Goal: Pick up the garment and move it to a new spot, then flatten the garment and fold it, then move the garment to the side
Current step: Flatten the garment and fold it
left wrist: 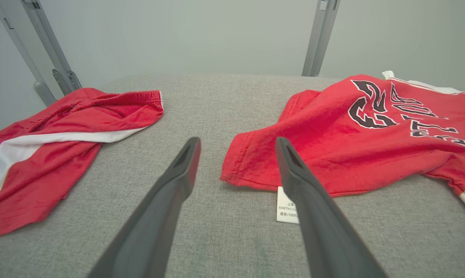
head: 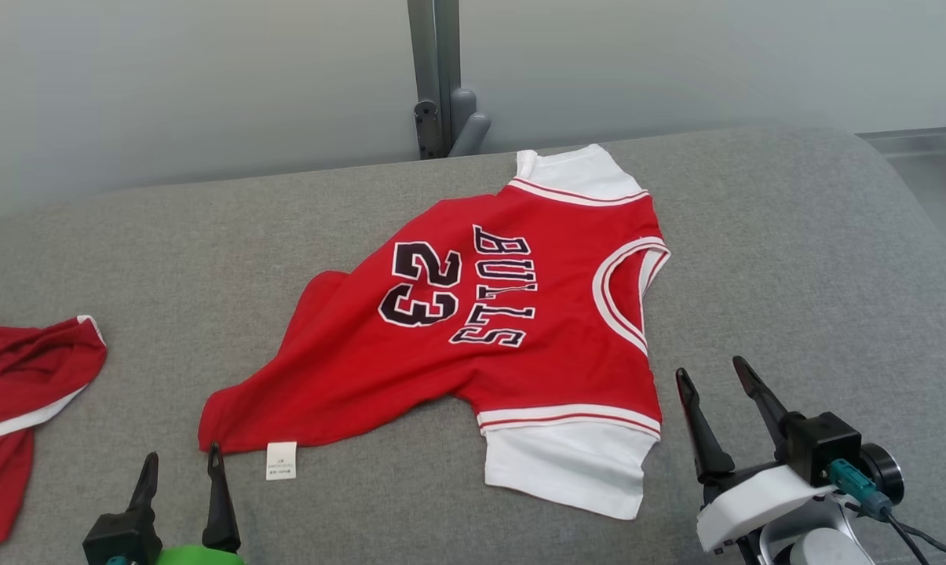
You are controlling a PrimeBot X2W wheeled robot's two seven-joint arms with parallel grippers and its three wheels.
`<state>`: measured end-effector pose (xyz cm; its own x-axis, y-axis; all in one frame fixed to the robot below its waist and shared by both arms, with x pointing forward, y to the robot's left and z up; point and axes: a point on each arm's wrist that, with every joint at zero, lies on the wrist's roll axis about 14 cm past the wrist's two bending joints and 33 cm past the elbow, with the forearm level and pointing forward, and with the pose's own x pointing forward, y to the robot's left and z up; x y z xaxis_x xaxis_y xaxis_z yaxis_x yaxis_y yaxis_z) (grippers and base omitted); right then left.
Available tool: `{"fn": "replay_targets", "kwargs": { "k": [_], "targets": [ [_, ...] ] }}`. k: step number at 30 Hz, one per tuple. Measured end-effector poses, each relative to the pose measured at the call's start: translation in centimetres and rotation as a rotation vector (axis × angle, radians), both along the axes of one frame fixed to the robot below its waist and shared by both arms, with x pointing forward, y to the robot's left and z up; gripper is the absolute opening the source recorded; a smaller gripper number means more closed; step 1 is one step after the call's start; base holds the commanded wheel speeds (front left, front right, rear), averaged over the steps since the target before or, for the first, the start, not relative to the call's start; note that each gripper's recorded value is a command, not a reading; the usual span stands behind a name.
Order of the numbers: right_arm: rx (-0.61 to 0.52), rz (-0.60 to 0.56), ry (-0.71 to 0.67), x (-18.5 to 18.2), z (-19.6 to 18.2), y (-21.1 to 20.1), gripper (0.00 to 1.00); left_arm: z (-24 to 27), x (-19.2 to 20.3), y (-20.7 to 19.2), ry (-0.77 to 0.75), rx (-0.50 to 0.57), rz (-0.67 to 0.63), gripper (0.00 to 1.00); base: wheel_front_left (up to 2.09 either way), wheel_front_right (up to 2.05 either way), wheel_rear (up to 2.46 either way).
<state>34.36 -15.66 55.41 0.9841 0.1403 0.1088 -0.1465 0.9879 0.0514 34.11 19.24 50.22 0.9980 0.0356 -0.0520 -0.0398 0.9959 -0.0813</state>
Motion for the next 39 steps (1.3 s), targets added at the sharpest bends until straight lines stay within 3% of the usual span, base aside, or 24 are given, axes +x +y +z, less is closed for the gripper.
{"fn": "replay_targets", "kwargs": {
  "k": [13, 26, 39],
  "targets": [
    [0.006, 0.018, 0.046, 0.0, -1.5, 0.8, 1.00, -0.6, -0.6, -0.2, 0.016, -0.010, -0.003, 1.00, 0.00, 0.00, 0.00],
    [0.016, 0.169, 0.404, -3.7, -12.1, 5.2, 1.00, -3.7, -1.2, -1.8, 0.117, -0.040, -0.043, 1.00, 0.00, 0.00, 0.00],
    [0.042, 0.199, 0.450, -3.0, -13.1, 6.2, 1.00, -4.2, -0.9, -1.9, 0.135, -0.040, -0.047, 1.00, 0.00, 0.00, 0.00]
  ]
}}
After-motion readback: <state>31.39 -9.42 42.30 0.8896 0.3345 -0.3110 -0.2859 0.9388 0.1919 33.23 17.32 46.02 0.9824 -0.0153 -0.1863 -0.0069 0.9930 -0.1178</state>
